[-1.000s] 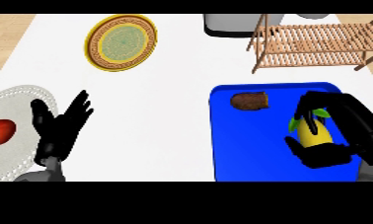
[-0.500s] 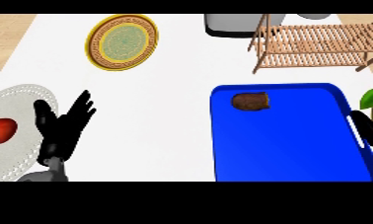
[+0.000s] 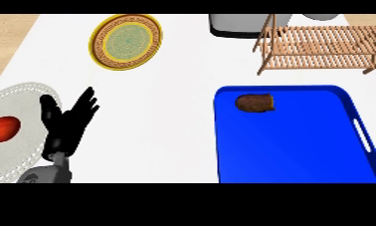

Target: Pick the lemon from the tray and place it in the tiered shelf

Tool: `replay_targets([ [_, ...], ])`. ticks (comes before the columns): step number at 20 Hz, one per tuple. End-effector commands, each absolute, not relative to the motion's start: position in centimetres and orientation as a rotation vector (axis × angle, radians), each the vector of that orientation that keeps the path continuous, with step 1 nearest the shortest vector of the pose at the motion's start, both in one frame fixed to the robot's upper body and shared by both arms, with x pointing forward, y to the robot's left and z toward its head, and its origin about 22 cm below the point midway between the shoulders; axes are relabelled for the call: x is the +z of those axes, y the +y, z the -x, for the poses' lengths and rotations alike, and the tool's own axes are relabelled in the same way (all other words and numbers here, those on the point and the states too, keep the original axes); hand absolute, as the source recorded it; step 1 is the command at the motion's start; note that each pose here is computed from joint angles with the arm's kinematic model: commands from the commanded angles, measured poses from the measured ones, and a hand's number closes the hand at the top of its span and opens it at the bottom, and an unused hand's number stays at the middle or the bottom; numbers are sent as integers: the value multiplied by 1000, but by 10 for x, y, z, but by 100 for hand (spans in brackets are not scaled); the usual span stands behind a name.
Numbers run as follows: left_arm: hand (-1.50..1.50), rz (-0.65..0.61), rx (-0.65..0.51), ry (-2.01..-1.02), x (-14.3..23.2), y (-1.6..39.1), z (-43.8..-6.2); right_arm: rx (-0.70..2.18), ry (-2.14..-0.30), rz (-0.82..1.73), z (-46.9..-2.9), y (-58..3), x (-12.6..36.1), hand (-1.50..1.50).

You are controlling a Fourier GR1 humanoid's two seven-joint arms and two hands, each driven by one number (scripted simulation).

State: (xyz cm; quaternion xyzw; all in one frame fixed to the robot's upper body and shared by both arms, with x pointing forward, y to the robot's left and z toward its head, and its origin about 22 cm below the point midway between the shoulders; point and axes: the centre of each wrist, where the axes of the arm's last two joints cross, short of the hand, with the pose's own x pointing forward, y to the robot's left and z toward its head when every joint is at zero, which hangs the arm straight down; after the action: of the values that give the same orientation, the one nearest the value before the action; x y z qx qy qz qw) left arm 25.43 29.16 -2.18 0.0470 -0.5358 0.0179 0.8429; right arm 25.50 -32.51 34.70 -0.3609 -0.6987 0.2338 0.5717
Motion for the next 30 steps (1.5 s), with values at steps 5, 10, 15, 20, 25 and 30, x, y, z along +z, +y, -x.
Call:
replay_targets([
  [5, 0, -73, 29, -1117, -25, 282, -237, 506, -1617, 902, -297, -370, 368, 150],
  [10, 0, -87, 31, -1110, -20, 288, -262, 543, -1592, 845, -325, -382, 383, 150],
  [15, 0, -86, 13, -1141, -26, 284, -245, 635, -1559, 873, -357, -379, 363, 150],
  [20, 0, -76, 24, -1107, -31, 293, -249, 647, -1562, 913, -378, -386, 353, 150],
  [25, 0, -84, 30, -1112, -26, 287, -251, 605, -1588, 919, -398, -386, 349, 150],
  [30, 0, -61, 15, -1135, -27, 274, -265, 632, -1573, 950, -415, -398, 323, 150],
])
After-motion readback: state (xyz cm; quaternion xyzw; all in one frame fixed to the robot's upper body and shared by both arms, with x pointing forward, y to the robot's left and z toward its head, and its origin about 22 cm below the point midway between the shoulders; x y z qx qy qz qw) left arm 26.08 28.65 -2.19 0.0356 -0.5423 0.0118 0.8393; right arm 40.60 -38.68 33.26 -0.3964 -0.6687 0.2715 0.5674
